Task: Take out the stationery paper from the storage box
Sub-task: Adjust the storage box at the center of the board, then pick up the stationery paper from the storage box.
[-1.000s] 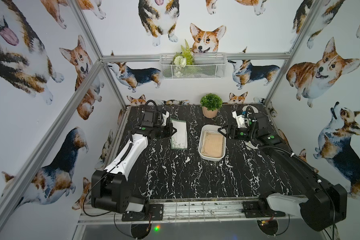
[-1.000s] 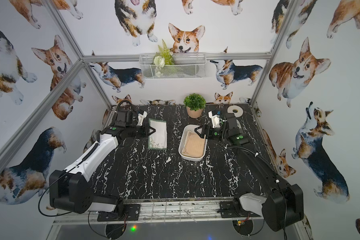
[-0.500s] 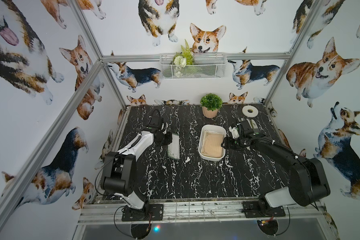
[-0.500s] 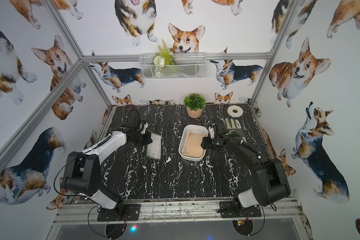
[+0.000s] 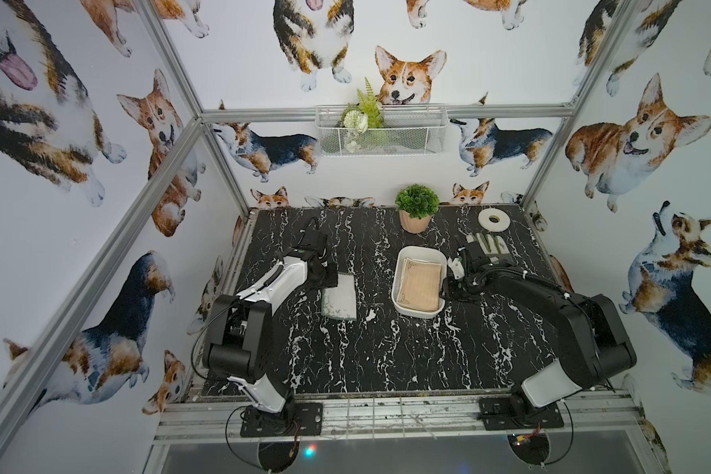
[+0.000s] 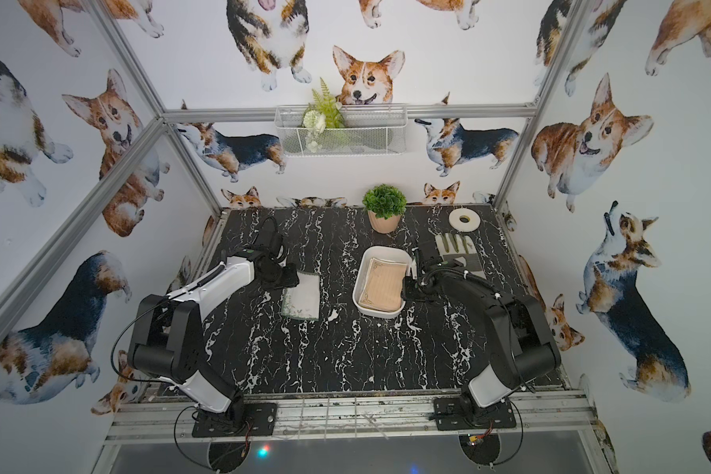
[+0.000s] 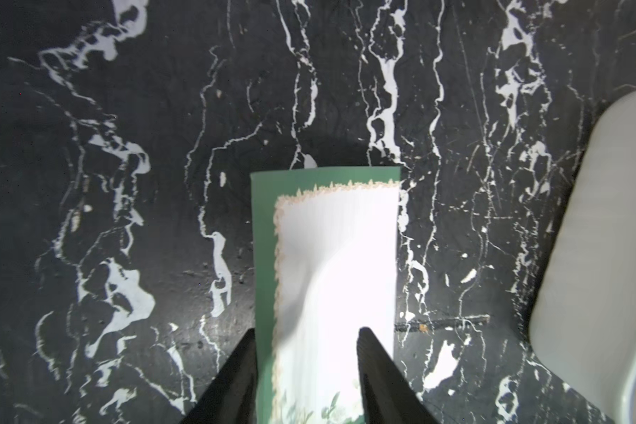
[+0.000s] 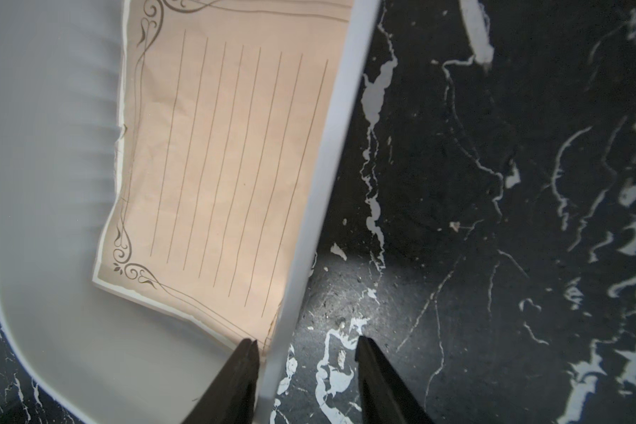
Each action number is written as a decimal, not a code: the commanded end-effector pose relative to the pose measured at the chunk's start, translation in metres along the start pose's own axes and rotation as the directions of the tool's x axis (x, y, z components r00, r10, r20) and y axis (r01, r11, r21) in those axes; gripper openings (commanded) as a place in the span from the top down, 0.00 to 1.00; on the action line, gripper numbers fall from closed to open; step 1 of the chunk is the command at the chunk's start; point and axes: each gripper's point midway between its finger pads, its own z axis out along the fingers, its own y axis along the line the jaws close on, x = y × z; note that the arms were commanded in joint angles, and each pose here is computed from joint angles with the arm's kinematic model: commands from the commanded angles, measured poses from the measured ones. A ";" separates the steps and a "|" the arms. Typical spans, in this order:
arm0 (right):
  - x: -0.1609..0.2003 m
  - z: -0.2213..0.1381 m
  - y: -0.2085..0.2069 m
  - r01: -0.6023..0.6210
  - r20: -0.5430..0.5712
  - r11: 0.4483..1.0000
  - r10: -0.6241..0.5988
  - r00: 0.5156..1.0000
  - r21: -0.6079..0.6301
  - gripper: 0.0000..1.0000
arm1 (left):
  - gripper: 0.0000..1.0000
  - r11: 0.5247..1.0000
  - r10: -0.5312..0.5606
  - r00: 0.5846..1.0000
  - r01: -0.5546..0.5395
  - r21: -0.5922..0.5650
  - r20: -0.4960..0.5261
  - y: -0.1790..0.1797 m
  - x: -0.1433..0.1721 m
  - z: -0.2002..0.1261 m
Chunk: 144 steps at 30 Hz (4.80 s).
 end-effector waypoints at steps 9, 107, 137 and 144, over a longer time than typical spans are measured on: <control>-0.017 0.004 -0.007 0.078 -0.004 0.994 -0.078 0.997 0.075 0.88 | 0.41 0.983 -0.047 0.996 0.058 -0.173 0.070 0.029 -0.005 -0.036; -0.092 -0.043 0.058 0.154 0.166 0.969 -0.187 0.968 0.192 1.00 | 0.35 0.778 -0.154 0.921 -0.110 0.619 0.357 -0.098 -0.033 -0.114; -0.090 -0.091 0.121 0.165 0.263 0.986 -0.152 0.953 -0.026 1.00 | 0.36 0.626 -0.109 0.943 -0.182 0.759 0.315 -0.218 -0.015 -0.089; -0.088 -0.095 0.123 0.174 0.269 0.984 -0.158 0.950 -0.036 0.96 | 0.68 0.609 -0.103 0.943 -0.193 0.770 0.318 -0.223 -0.013 -0.091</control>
